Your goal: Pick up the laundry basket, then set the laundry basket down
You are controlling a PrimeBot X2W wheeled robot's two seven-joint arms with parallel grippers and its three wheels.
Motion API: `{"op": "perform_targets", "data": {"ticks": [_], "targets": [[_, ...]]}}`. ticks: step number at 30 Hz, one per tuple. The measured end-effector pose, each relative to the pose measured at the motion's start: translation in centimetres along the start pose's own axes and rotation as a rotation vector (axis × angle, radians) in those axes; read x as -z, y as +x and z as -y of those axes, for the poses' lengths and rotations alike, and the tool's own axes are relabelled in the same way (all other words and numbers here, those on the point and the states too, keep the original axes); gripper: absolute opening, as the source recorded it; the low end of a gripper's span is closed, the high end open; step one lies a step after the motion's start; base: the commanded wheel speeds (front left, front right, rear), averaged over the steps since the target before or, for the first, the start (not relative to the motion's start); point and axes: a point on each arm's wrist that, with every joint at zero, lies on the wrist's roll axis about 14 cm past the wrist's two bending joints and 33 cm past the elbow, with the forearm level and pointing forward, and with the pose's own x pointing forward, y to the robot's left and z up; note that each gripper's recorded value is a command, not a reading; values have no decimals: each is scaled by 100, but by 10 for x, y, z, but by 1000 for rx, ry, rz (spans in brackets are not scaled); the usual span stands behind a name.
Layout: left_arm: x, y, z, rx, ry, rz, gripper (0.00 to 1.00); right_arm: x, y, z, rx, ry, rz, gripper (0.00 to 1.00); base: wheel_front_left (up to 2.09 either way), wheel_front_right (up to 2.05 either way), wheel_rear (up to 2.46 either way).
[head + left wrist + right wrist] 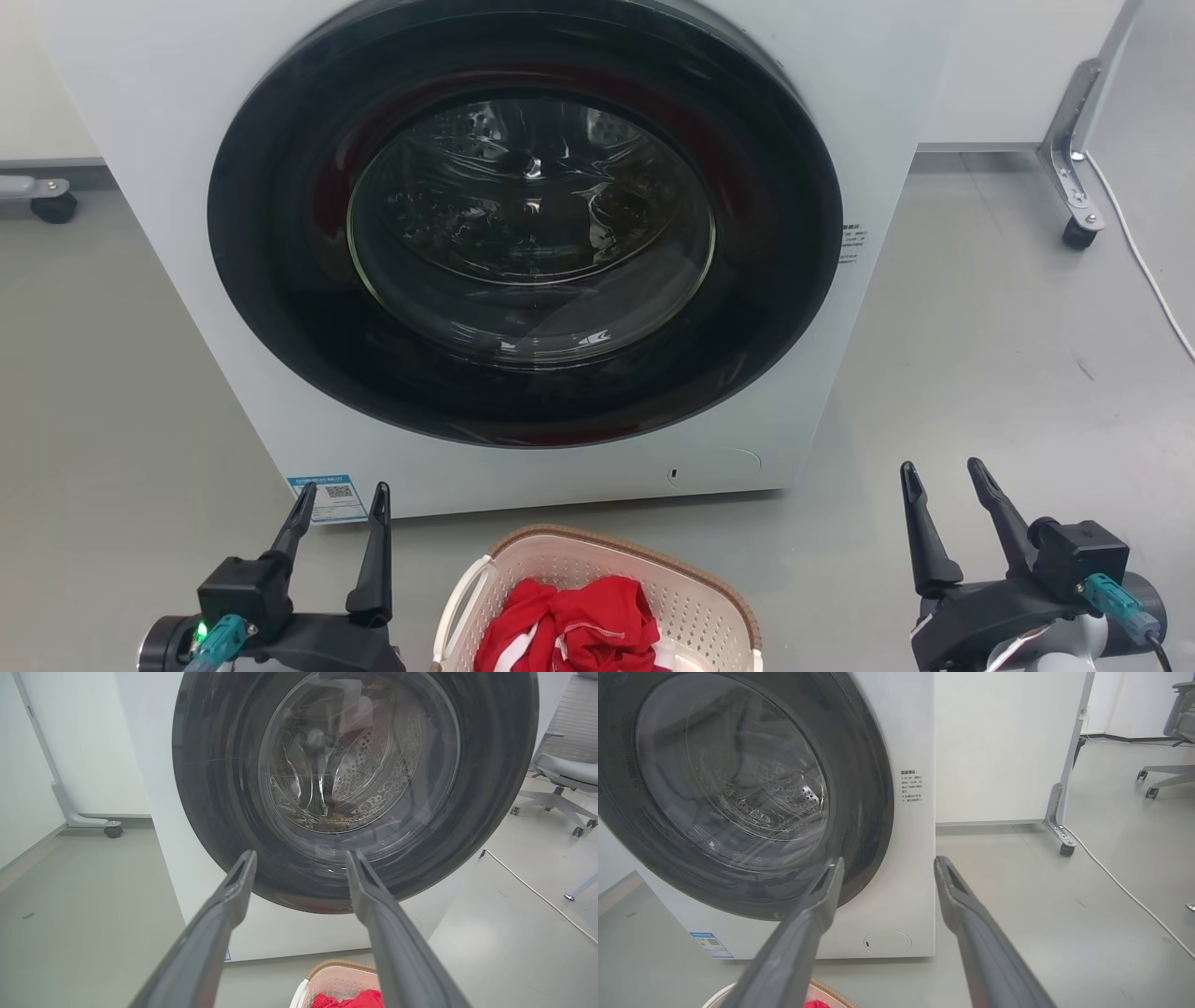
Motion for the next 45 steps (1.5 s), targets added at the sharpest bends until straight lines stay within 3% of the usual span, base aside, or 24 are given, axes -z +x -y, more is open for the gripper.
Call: {"op": "perform_targets", "data": {"ticks": [25, 45], "targets": [[6, 1, -4, -11, -3, -22, 100, 10, 3, -4, -29, 19, -29, 100, 0, 0, 0], [35, 32, -5, -7, -24, -97, 100, 49, 26, 0, -25, 43, -123, 100, 0, 0, 0]]}}
